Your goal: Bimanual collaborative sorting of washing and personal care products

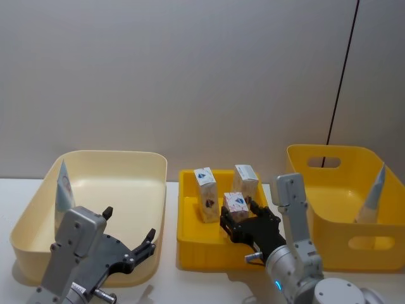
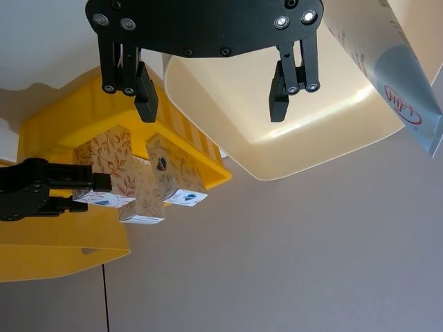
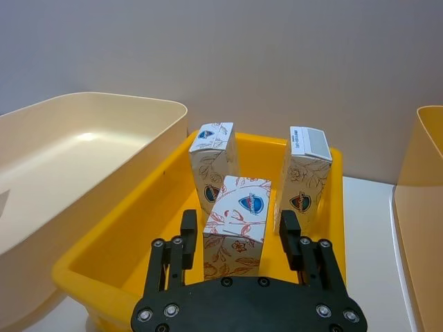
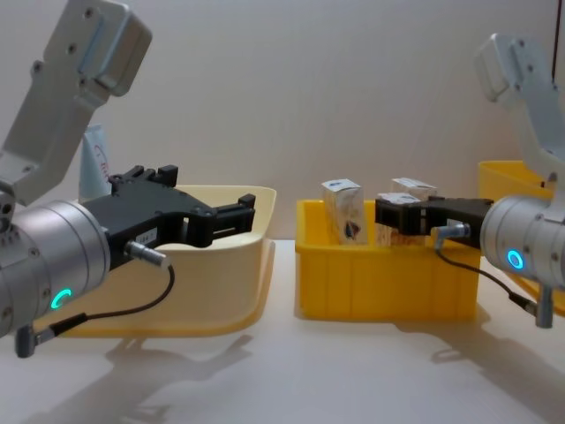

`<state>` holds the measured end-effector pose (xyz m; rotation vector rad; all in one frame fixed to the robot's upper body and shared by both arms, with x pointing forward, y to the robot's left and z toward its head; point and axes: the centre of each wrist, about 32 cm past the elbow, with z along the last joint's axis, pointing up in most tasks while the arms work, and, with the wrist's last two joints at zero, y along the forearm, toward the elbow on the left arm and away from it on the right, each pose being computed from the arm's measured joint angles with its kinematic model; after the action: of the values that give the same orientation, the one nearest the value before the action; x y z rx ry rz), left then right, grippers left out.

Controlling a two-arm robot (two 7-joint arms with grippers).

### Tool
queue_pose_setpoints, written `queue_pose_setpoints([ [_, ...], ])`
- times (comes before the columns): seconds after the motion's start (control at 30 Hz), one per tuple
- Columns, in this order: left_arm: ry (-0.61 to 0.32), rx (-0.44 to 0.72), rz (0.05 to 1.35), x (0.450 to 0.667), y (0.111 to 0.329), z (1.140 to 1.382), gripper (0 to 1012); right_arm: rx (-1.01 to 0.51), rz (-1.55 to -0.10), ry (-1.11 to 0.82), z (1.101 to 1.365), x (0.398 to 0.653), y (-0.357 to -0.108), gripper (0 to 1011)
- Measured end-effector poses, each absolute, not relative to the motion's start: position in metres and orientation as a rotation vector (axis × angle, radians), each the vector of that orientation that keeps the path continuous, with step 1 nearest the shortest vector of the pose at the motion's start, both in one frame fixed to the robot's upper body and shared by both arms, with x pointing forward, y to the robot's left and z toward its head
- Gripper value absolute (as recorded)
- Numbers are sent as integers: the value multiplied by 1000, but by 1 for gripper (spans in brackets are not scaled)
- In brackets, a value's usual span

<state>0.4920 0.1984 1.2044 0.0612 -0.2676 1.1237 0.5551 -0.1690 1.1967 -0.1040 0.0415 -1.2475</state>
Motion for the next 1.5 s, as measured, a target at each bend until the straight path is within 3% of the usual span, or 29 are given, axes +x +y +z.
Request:
queue_pose_setpoints([
  [0.3,-268,61,1124,492,198,1204,1003,-108,-1251,46,1196,557,-166,485],
  [0.4,-268,61,1124,492,198,1204,1004,-108,-1252,47,1196,558,-166,461],
  [1.0,-267,61,1124,492,198,1204,1003,-50,-1245,-4,1201,558,-170,462],
  [1.5,-268,61,1124,492,198,1204,1003,104,-1248,-156,1226,562,-187,463],
])
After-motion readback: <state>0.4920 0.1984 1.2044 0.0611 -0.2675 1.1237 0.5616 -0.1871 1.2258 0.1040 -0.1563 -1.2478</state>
